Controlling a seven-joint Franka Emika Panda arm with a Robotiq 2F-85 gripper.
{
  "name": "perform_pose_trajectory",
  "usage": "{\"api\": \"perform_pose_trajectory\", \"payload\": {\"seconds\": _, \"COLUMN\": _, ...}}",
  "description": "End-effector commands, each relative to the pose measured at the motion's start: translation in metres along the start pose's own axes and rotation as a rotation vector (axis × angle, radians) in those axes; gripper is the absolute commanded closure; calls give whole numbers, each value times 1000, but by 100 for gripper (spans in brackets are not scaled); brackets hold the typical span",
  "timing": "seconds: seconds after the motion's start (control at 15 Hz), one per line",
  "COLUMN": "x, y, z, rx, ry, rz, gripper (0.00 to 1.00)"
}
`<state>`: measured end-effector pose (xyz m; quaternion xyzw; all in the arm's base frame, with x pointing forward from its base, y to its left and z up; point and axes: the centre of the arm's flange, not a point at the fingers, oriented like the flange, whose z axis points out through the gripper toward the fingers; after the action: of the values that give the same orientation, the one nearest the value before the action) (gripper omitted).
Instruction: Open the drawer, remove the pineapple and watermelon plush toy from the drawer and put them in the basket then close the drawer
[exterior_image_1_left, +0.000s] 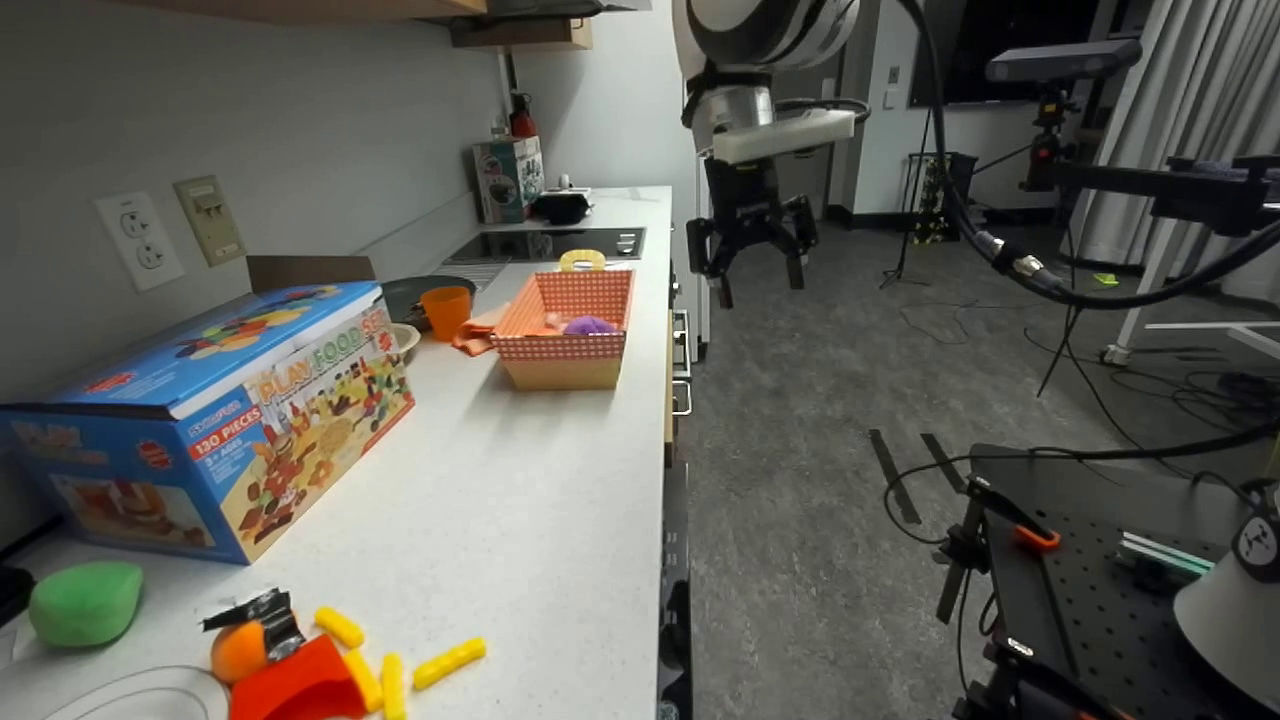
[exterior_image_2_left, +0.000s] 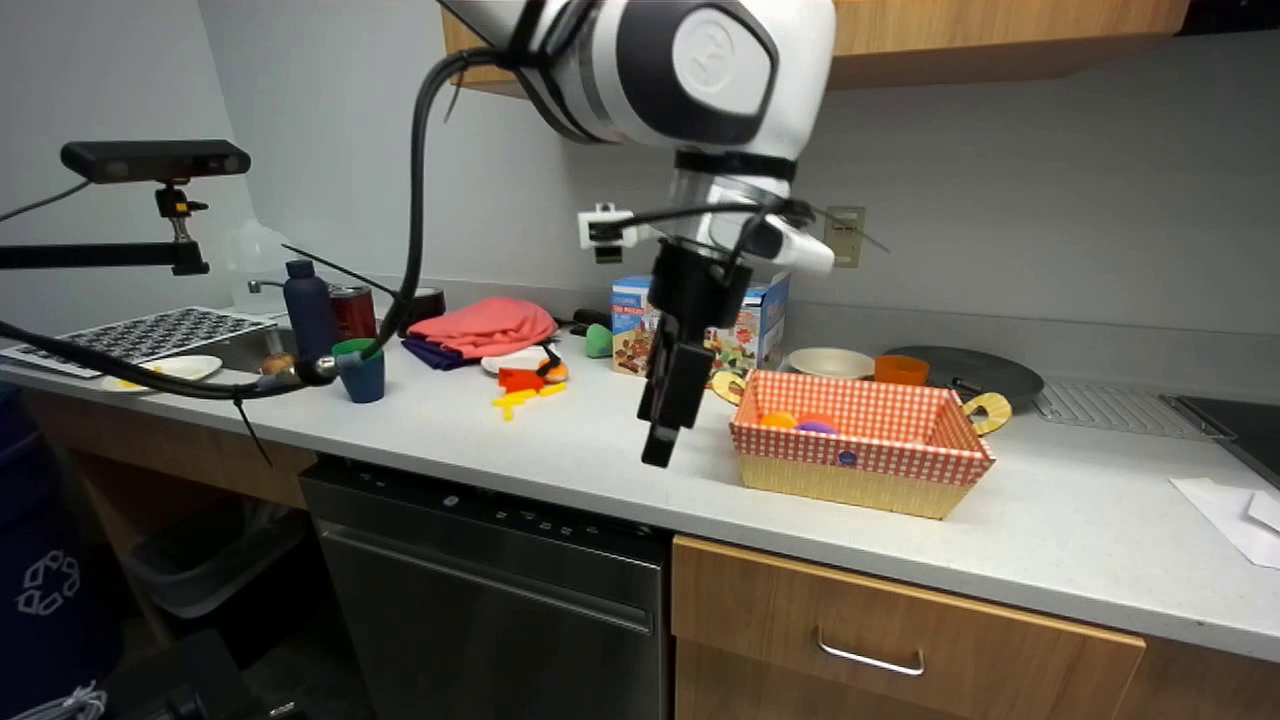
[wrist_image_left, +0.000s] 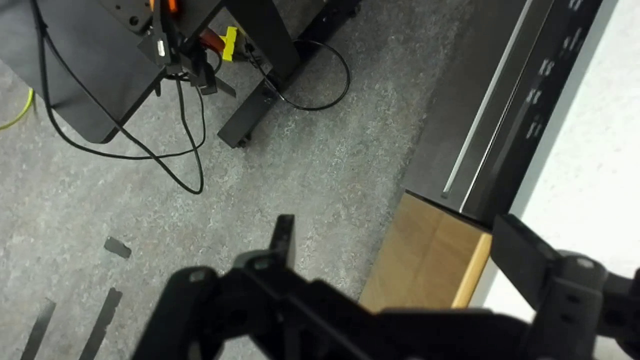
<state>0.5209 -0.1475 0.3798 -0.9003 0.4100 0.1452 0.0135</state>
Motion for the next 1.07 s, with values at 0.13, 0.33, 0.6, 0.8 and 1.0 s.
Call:
{"api": "perform_pose_trajectory", "payload": {"seconds": 0.13, "x": 100, "y": 16, "z": 44, "rx": 164, "ry": 4, "rz": 232, "gripper": 0}}
{"api": "perform_pose_trajectory", "payload": {"seconds": 0.33, "x": 114, "y": 24, "z": 40, "rx": 248, "ry": 114, "rz": 341, "gripper": 0}}
{"api": "perform_pose_trajectory", "payload": {"seconds": 0.6, "x": 113, "y": 29, "z": 45, "rx": 225, "ry": 103, "rz": 314, "gripper": 0}}
{"api": "perform_pose_trajectory", "payload": {"seconds": 0.8, "x": 120, "y": 32, "z": 51, "rx": 221, "ry": 123, "rz": 343, "gripper": 0}}
{"api": "perform_pose_trajectory", "payload": {"seconds": 1.0, "x": 146, "y": 48, "z": 82, "rx": 192, "ry": 168, "rz": 418, "gripper": 0}}
